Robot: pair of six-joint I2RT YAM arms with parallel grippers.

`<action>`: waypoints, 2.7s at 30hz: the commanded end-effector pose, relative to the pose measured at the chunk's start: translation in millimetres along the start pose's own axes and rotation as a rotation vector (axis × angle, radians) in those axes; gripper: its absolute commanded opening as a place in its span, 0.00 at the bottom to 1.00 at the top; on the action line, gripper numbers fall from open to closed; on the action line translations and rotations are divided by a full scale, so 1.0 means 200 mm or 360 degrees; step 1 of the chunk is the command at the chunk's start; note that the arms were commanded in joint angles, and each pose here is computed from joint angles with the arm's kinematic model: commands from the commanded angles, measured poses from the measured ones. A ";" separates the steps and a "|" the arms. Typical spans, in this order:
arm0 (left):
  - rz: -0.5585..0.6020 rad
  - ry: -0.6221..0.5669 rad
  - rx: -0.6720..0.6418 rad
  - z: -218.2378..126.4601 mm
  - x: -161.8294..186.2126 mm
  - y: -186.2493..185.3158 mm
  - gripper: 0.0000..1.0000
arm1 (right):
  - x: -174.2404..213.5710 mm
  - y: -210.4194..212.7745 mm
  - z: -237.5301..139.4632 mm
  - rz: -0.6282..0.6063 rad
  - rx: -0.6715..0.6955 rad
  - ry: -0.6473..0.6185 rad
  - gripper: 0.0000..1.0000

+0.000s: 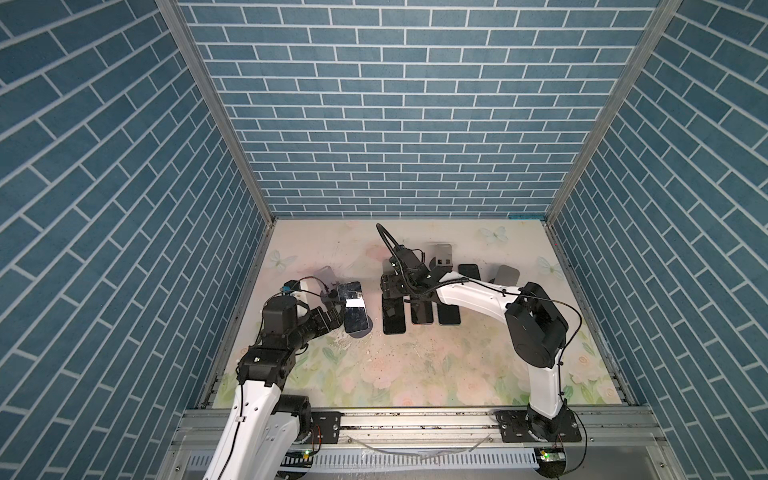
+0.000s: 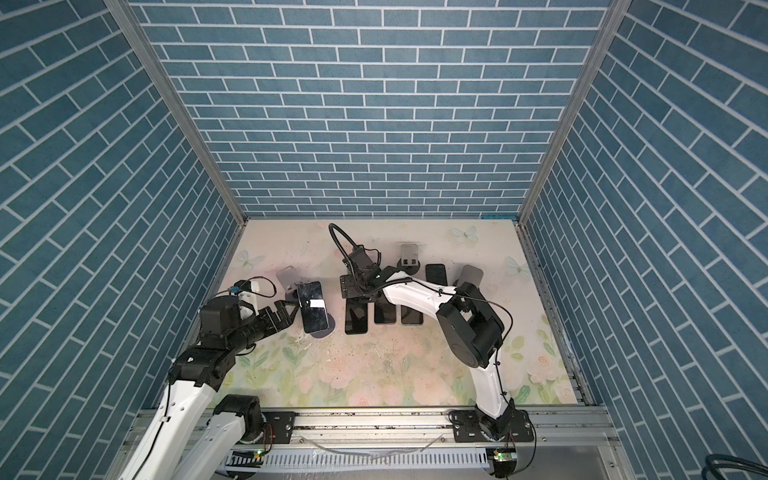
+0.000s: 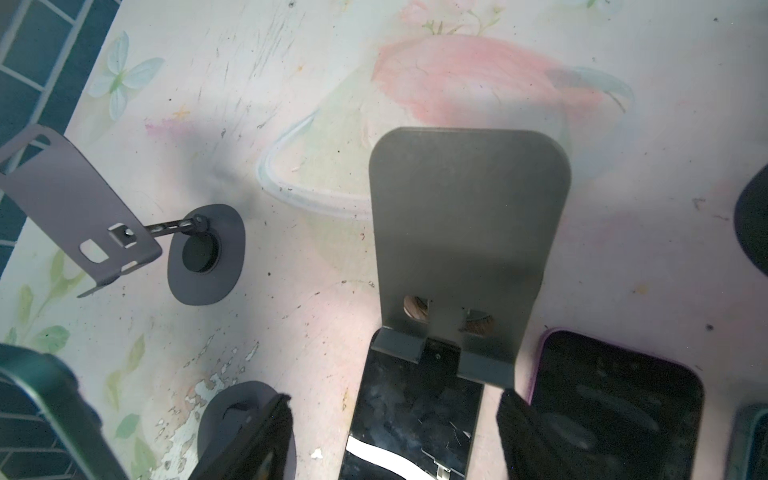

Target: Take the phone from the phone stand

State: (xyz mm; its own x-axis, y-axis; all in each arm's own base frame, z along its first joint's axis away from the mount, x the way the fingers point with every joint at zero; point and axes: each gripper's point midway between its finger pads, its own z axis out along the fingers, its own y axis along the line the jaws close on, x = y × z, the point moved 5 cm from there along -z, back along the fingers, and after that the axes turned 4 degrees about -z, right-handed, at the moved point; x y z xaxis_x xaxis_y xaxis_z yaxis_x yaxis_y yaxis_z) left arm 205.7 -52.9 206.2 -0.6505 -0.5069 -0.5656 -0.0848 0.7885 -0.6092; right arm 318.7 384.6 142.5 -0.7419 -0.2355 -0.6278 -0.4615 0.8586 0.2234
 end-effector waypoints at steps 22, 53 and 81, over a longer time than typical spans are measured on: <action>0.0225 0.0099 -0.0424 0.10 0.02 -0.10 1.00 | -0.06 -0.24 -0.19 0.0081 0.0121 -0.0222 0.79; 0.0299 0.0020 -0.0775 0.45 0.00 -0.25 1.00 | 0.10 -0.61 -0.27 0.0195 0.0221 -0.0244 0.79; 0.0333 0.0013 -0.0878 0.60 0.02 -0.21 0.99 | 0.19 -0.75 -0.27 0.0293 0.0244 -0.0186 0.79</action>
State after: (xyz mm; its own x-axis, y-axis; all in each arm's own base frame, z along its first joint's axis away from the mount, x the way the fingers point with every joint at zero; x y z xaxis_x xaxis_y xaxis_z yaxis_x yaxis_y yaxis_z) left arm 294.9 -129.5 162.4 -0.7093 -0.3312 -0.6222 -0.3295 0.9362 -0.1227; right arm 337.2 228.7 122.4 -0.7440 -0.0344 -0.6672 -0.2426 0.9444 0.2219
